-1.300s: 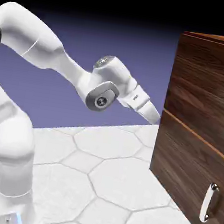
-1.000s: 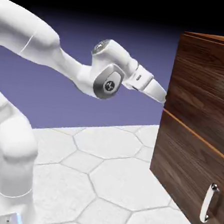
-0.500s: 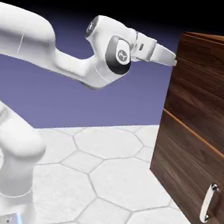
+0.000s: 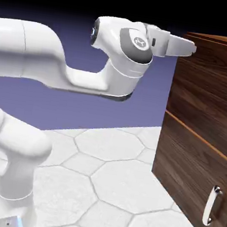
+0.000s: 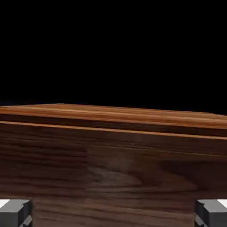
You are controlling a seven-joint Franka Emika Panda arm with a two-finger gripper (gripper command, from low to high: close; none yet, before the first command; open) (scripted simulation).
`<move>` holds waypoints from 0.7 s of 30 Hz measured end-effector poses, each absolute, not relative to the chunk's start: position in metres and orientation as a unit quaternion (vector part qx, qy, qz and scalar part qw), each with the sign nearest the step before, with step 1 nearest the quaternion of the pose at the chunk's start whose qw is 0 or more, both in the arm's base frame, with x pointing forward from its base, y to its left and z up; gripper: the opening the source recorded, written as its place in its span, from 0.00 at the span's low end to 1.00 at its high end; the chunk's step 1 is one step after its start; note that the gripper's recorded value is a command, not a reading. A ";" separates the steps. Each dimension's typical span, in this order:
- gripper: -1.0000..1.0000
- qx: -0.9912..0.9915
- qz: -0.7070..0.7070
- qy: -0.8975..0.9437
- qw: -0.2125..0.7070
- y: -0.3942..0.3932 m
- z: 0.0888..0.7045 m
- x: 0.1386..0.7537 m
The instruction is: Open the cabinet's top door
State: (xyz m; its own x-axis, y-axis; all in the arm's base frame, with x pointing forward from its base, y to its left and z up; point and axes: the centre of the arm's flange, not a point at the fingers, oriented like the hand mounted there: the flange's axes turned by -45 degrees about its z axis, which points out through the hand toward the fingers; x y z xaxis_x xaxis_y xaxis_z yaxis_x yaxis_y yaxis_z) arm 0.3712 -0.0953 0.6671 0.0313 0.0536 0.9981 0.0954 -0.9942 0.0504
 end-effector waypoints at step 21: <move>0.50 -0.700 -0.714 -0.017 0.017 -0.226 0.550 0.442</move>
State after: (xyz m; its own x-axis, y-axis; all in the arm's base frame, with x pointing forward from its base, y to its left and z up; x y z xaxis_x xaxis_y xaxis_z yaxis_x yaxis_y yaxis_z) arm 0.4424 -0.2262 0.5502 -0.0200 0.0000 0.9998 0.0475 -0.9989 0.0009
